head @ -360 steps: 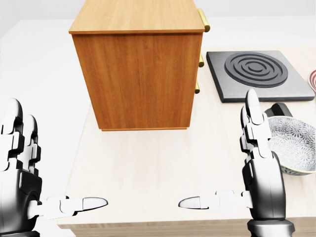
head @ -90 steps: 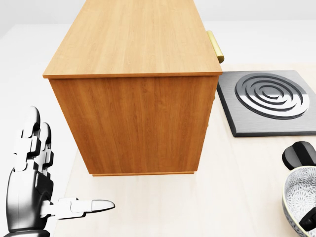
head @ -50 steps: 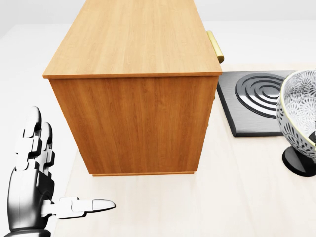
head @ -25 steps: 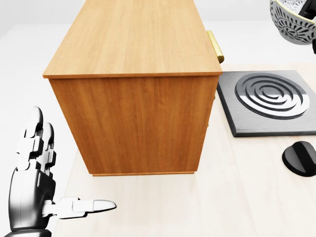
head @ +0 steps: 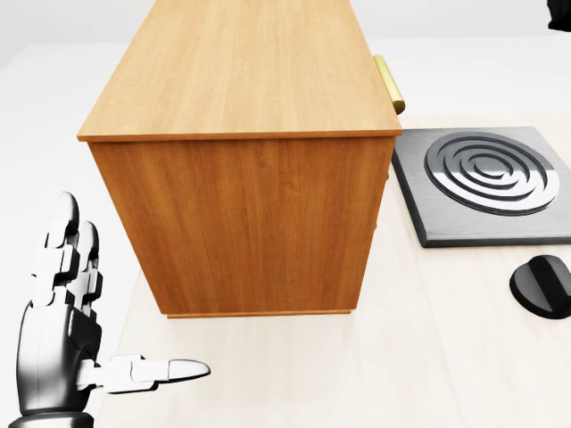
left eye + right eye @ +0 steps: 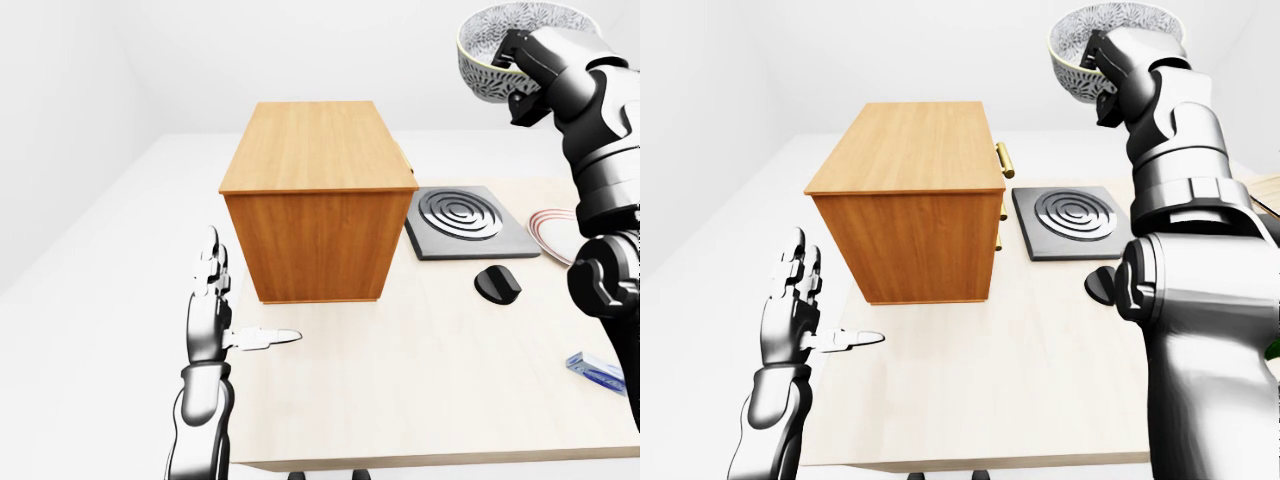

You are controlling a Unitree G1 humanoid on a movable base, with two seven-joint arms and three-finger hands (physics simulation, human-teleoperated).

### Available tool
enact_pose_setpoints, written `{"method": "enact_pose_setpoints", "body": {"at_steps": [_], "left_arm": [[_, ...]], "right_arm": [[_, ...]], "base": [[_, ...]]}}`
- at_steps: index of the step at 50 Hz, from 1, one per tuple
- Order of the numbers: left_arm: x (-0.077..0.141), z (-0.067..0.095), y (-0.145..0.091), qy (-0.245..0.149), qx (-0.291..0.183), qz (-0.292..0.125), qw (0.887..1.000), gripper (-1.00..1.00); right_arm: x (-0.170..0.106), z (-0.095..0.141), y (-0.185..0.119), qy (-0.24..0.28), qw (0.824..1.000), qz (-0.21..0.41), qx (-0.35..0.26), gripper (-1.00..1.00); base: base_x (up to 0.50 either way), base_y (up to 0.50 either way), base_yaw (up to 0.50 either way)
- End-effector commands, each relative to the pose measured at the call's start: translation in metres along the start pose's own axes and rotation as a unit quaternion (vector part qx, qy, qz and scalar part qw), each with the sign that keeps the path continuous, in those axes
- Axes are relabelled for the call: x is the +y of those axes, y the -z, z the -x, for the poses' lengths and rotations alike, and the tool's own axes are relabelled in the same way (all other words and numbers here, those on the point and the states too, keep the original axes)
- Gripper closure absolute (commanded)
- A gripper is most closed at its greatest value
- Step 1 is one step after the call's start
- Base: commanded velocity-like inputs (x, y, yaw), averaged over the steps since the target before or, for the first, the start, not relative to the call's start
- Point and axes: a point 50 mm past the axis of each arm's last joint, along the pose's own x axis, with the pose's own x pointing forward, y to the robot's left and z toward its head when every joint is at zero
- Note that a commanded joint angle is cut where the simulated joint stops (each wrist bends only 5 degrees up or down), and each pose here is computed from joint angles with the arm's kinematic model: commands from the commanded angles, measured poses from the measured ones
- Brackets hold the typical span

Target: Put the bowl on the top of the cabinet.

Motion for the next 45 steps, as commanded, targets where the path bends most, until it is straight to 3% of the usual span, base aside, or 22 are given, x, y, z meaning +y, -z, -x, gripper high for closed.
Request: {"method": "enact_pose_setpoints", "body": {"at_steps": [1,9,22,45], "left_arm": [[0.001,-0.001,0.000,0.000,-0.002,0.004,1.000,-1.00],[0.000,-0.002,-0.001,0.001,-0.003,0.005,1.000,-1.00],[0.000,-0.001,0.000,0.004,-0.001,0.005,1.000,-1.00],[0.000,0.001,0.002,0.009,0.004,0.006,1.000,-1.00]], "right_arm": [[-0.033,-0.001,-0.060,0.051,0.997,0.006,-0.064,1.00],[-0.037,0.003,-0.107,0.059,0.991,-0.013,-0.122,1.00],[-0.023,0.009,-0.153,0.044,0.982,-0.030,-0.181,1.00],[0.017,0.019,-0.192,0.005,0.972,-0.041,-0.230,1.00]], "base": [[0.00,0.00,0.00],[0.00,0.00,0.00],[0.00,0.00,0.00],[0.00,0.00,0.00]]}}
